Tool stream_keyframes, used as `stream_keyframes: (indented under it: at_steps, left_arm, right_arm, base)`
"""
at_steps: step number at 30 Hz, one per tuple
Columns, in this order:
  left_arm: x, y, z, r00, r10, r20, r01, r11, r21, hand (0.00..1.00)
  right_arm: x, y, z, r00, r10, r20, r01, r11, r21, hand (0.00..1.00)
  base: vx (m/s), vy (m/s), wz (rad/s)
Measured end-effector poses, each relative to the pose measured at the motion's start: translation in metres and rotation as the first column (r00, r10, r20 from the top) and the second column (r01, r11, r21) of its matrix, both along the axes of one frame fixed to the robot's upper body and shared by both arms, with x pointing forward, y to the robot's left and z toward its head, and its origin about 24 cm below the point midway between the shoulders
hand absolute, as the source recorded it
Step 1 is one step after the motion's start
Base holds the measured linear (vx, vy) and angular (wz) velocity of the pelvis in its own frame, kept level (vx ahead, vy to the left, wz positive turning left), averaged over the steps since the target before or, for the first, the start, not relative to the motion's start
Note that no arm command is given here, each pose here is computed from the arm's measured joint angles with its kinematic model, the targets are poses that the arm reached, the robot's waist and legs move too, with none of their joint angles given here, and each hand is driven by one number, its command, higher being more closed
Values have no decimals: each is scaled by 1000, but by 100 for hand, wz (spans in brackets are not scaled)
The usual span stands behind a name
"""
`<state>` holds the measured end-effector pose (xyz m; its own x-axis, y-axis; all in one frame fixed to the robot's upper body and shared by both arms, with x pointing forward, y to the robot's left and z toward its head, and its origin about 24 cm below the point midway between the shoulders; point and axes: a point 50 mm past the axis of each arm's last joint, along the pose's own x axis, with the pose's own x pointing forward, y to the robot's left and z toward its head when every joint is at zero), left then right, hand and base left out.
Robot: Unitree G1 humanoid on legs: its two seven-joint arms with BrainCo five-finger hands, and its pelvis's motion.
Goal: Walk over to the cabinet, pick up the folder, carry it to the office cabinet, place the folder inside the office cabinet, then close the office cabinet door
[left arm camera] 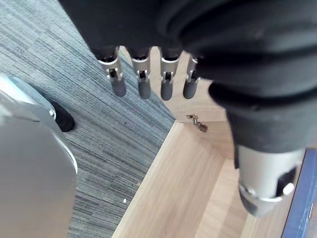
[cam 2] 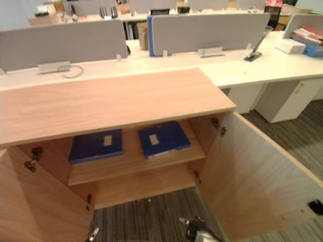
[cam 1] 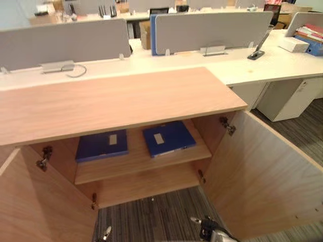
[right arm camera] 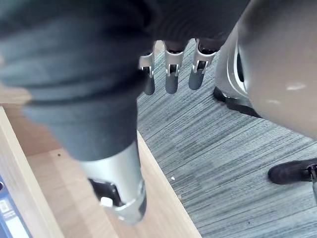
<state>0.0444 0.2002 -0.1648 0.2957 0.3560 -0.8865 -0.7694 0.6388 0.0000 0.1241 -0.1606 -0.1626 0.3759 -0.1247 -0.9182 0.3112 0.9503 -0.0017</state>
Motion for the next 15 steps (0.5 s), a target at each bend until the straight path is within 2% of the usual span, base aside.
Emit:
stream_keyframes:
  at_steps: [3,5,10,13,15]
  left_arm:
    - [-1,0,0,1000,25,3,-25,1000,-9,0]
    - [-4,0,-1,999,32,-8,-32,999,-14,0]
    - [-6,0,-1,999,34,-17,-35,999,-17,0]
    - [2,-1,1,1000,-7,8,7,1000,-6,0]
    - [12,0,4,998,-45,45,44,999,13,0]
  right_arm:
    - [-4,2,-1,1000,-6,-8,6,1000,5,0]
    - [-9,-1,-2,998,-59,-10,59,998,12,0]
    - [-5,0,0,997,-79,12,79,997,3,0]
    - [37,4,23,977,38,208,-29,998,-49,0]
    - [80,11,60,895,115,432,-81,992,-97,0]
  base:
    - [60,-151,37]
    - [110,-87,39]
    - [113,33,-1]
    - [52,103,-12]
    - [3,114,-2]
